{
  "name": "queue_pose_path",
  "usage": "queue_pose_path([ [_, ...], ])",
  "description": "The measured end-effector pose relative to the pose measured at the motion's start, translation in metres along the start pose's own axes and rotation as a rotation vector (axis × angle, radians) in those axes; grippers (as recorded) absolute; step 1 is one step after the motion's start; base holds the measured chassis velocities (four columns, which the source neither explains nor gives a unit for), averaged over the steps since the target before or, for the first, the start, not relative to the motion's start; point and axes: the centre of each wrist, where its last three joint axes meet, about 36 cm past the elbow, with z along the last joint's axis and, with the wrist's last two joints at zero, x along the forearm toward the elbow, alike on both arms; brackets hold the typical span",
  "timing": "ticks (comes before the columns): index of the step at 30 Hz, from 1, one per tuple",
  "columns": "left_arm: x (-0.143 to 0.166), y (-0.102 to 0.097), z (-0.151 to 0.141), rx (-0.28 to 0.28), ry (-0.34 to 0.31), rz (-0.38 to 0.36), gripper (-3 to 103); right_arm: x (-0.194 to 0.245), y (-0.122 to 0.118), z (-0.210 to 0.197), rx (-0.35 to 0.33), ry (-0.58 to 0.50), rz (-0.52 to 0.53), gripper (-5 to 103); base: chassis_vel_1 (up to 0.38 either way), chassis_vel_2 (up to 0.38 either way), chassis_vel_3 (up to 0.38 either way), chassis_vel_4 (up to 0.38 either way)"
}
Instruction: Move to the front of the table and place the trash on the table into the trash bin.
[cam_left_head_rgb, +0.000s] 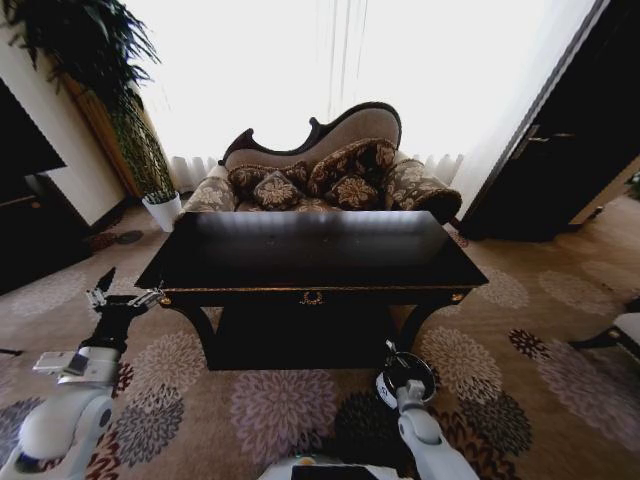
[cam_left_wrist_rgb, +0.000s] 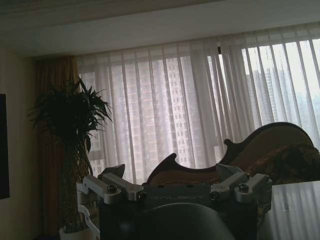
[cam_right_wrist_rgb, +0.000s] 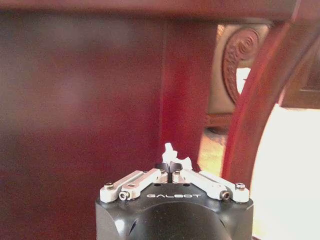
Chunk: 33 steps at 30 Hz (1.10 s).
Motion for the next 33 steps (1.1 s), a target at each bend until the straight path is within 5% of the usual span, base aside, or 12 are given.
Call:
queue_pose_path([
  [23, 0.000, 0.000, 0.000, 0.000, 0.000, 0.000, 100, -0.016, -0.080, 0.054, 0.022, 0.098, 0.182, -2, 0.000, 0.000, 0.000, 0.000],
  [31, 0.000, 0.000, 0.000, 0.000, 0.000, 0.000, 100, -0.014, -0.077, 0.055, 0.003, 0.093, 0.171, 29, 0.000, 0.000, 0.000, 0.000],
  [33, 0.000, 0.000, 0.000, 0.000, 0.000, 0.000, 100, -0.014, -0.077, 0.055, 0.003, 0.090, 0.169, 29, 0.000, 0.000, 0.000, 0.000],
])
